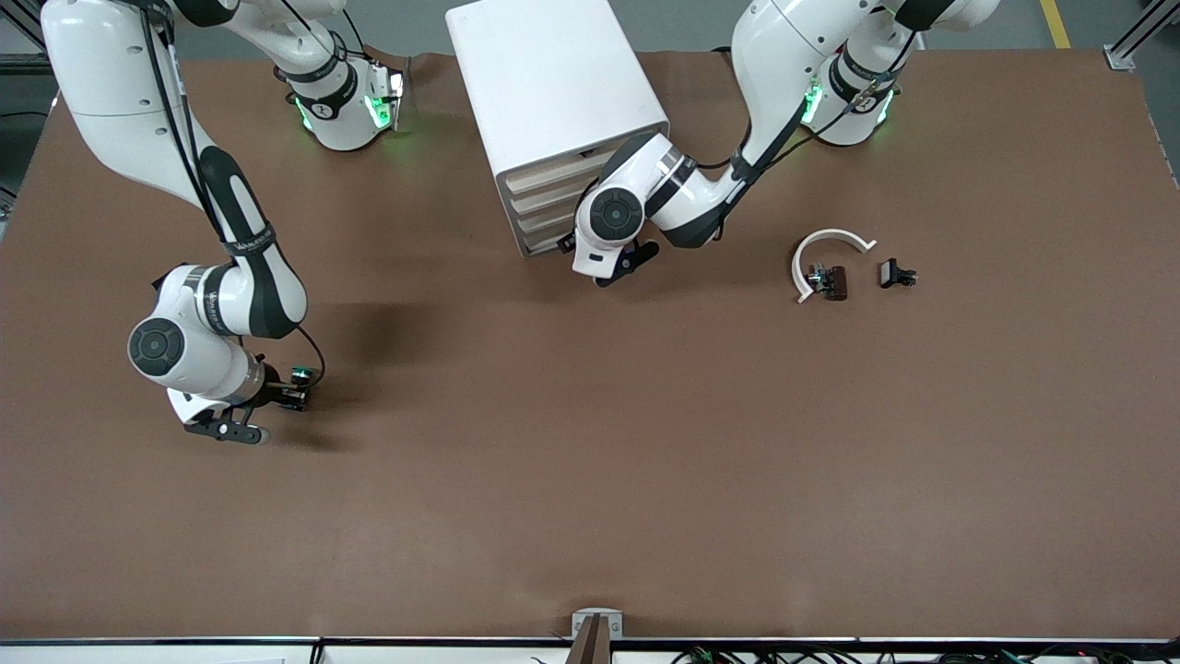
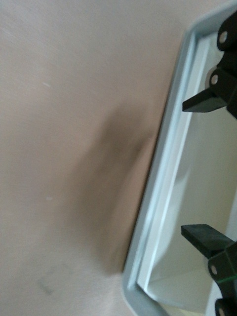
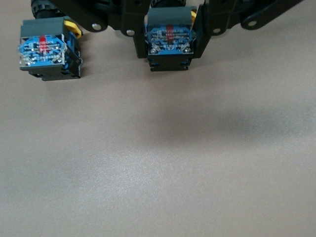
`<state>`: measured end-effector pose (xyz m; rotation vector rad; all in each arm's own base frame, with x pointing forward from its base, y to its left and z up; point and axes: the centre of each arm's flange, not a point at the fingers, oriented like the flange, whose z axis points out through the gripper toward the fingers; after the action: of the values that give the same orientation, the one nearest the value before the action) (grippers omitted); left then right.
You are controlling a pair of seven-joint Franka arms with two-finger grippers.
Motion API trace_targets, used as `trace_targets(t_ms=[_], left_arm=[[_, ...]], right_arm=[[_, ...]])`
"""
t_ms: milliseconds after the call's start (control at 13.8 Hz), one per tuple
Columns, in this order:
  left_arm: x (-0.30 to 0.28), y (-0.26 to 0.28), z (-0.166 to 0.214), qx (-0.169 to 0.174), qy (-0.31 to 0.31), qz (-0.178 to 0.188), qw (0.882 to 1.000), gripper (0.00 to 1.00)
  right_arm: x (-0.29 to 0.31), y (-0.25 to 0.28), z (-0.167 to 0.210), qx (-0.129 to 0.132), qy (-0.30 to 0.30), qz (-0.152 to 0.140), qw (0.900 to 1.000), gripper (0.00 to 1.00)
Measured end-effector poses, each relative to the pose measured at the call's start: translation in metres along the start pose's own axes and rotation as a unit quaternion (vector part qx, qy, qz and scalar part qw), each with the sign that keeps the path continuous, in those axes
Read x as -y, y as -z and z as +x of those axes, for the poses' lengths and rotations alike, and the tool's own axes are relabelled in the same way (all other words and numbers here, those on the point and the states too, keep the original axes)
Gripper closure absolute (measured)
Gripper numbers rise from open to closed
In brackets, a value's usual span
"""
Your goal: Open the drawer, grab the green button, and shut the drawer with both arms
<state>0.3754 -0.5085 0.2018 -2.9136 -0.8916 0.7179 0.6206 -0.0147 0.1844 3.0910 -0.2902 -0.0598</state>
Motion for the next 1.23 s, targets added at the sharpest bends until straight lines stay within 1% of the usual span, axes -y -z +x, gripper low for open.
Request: trace_targets(t_ms=[72,145,289,362,434,579,723,796,868,940,1085,1230], left_arm=[[-0.001,0.013,0.016,-0.016,0.005,-0.008,1.000,0.00],[-0.002,0.029,0.035,-0.041,0.007,-0.016,0.999,0.00],[0.001,0.068,0.073,-0.102,0.004,-0.027,0.994,0.00],[0.005,0.090,0.089,-0.133,0.002,-0.025,0.991,0.00],[0.010,0.111,0.105,-0.164,0.000,-0.017,0.986,0.00],[0.026,0.152,0.135,-0.226,-0.001,0.014,0.974,0.00],[0.044,0.191,0.162,-0.280,0.001,0.059,0.958,0.00],[0.054,0.209,0.173,-0.301,-0.002,0.083,0.950,0.00],[0.062,0.227,0.182,-0.315,-0.009,0.104,0.943,0.00],[0.070,0.245,0.190,-0.322,-0.017,0.118,0.939,0.00],[0.089,0.287,0.209,-0.325,-0.039,0.124,0.937,0.00],[0.117,0.332,0.230,-0.329,-0.050,0.116,0.936,0.00]], right_arm=[[0.000,0.000,0.000,0.000,0.000,0.000,1.000,0.59],[0.000,0.000,0.000,0.000,0.000,0.000,1.000,0.54],[0.000,0.001,0.001,-0.001,0.000,0.000,1.000,0.39],[0.000,0.002,0.002,0.001,0.000,0.000,1.000,0.26],[0.000,0.005,0.003,0.009,0.000,-0.001,1.000,0.17],[0.002,0.022,0.008,0.035,0.001,-0.003,0.999,0.00],[0.004,0.060,0.014,0.056,0.002,-0.003,0.998,0.00],[0.005,0.083,0.016,0.061,0.002,-0.002,0.998,0.00],[0.004,0.107,0.016,0.061,0.003,0.000,0.998,0.00],[0.004,0.129,0.015,0.059,0.004,0.002,0.998,0.00],[-0.001,0.168,0.008,0.061,0.007,0.006,0.998,0.00],[-0.013,0.202,0.001,0.067,0.004,0.009,0.998,0.00]])
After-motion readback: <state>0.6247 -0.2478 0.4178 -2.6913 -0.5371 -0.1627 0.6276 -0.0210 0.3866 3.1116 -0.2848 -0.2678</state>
